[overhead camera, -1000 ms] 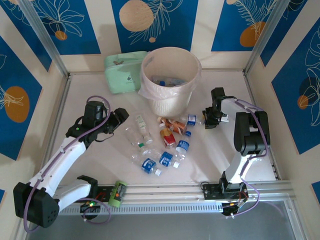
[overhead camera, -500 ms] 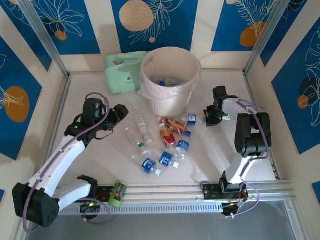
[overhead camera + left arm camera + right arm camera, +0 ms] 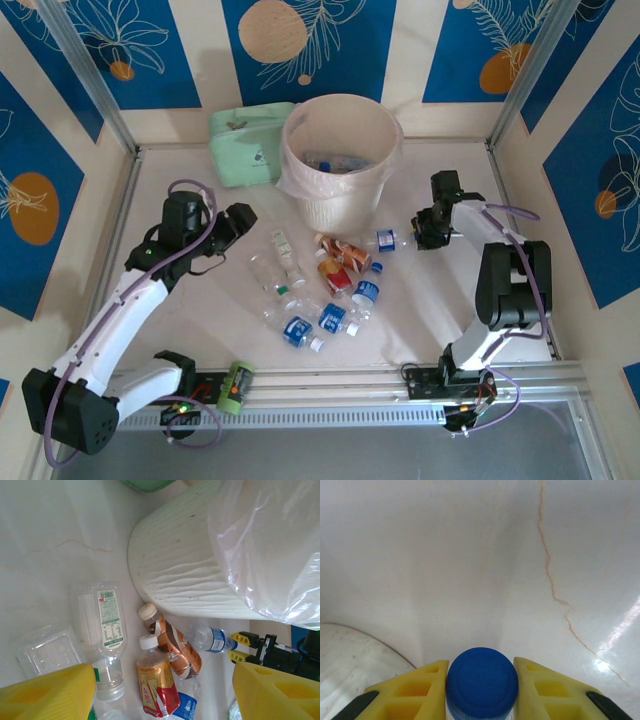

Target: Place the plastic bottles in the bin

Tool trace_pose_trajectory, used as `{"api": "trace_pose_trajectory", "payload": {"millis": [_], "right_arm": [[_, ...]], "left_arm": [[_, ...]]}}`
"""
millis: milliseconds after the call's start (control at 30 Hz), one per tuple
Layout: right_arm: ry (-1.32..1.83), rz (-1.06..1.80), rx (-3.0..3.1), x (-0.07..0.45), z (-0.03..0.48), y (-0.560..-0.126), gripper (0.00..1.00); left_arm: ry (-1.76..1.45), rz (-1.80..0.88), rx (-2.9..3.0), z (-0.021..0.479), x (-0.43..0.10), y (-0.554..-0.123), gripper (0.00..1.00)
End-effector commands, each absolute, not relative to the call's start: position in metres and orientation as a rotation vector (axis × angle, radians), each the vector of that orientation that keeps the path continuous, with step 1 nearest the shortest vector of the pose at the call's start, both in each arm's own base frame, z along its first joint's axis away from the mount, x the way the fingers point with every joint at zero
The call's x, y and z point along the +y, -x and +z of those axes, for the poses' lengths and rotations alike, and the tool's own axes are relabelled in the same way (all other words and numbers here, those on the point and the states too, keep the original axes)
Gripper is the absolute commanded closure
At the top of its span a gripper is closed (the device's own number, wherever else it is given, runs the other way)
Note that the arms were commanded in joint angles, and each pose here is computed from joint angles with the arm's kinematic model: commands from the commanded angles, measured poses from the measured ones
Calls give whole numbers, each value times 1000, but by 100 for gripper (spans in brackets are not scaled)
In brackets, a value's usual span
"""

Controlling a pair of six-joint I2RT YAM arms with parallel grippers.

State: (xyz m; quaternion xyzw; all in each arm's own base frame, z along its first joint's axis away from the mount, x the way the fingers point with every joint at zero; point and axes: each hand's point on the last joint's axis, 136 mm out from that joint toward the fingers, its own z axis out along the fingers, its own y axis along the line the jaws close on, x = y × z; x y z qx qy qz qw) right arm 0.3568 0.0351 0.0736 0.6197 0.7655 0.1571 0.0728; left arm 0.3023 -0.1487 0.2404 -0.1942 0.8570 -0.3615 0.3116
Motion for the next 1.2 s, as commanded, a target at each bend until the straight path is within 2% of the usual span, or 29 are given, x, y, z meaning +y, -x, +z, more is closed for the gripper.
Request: {"api": "trace_pose_trajectory", "payload": {"millis": [0, 200, 333, 633, 833, 933, 1167], "right_arm": [[-1797, 428, 2312, 26, 89, -342, 71], [-1619, 462, 2329, 24, 123, -336, 72], [-1461, 545, 2355, 32, 148, -329, 73], [-885, 806, 2327, 76, 247, -305, 73], [-530, 1005, 2223, 132, 328, -295, 71], [-427, 1069, 2196, 155, 357, -296, 71], [-230, 1159, 2164, 196, 400, -293, 71]], "left_arm": [[461, -935, 2239, 255, -149, -305, 27], [415, -931, 2210, 268, -150, -308, 25], [346, -974, 2150, 286, -156, -309, 20], [16, -1385, 2026, 335, -223, -299, 17], [-192, -1618, 1869, 376, -282, -268, 8], [-259, -1625, 1866, 379, -299, -262, 0], [-404, -1485, 1907, 376, -307, -251, 0]]}}
